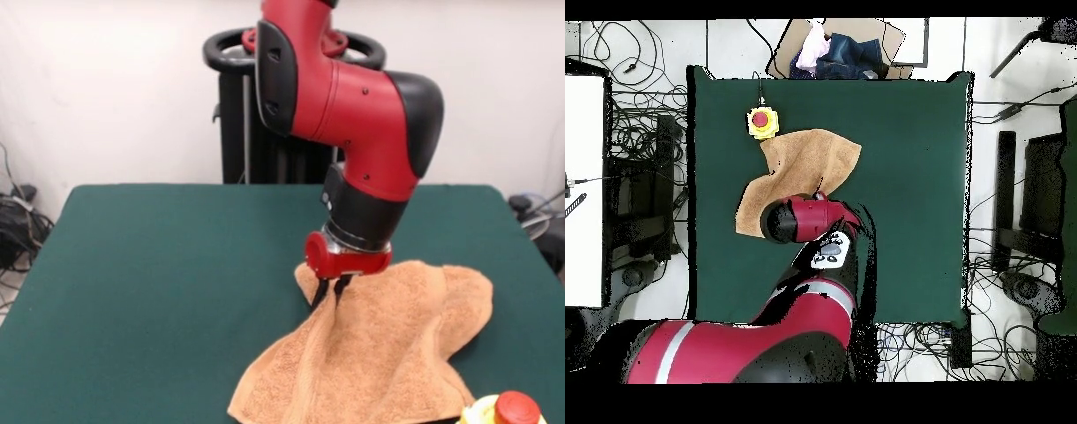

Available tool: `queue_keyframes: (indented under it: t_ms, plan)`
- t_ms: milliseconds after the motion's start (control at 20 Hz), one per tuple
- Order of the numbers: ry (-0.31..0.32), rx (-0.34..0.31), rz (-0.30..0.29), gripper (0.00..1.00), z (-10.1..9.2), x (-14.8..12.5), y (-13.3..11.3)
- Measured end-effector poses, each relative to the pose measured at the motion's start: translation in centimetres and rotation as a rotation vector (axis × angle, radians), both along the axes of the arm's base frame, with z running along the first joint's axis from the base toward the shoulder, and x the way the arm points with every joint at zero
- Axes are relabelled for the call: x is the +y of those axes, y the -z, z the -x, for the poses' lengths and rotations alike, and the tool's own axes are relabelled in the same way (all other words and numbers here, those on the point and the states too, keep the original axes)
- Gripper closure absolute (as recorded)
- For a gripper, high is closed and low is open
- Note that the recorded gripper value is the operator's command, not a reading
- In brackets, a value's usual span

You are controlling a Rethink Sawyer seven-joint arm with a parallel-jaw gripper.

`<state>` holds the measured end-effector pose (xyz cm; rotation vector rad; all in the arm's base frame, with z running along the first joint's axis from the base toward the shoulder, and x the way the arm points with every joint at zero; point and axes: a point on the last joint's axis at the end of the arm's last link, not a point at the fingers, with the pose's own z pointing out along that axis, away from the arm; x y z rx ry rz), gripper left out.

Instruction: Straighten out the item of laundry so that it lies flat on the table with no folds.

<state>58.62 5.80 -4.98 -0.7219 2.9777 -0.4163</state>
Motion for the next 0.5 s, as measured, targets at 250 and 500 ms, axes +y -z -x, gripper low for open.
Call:
queue_keyframes:
  t_ms: [250,500]
  plan:
    - [0.005,-0.015,0.001,1.0,-0.1,-0.9,0.2]
    - [0.012,-0.036,0.009,1.0,-0.3,-3.5,0.2]
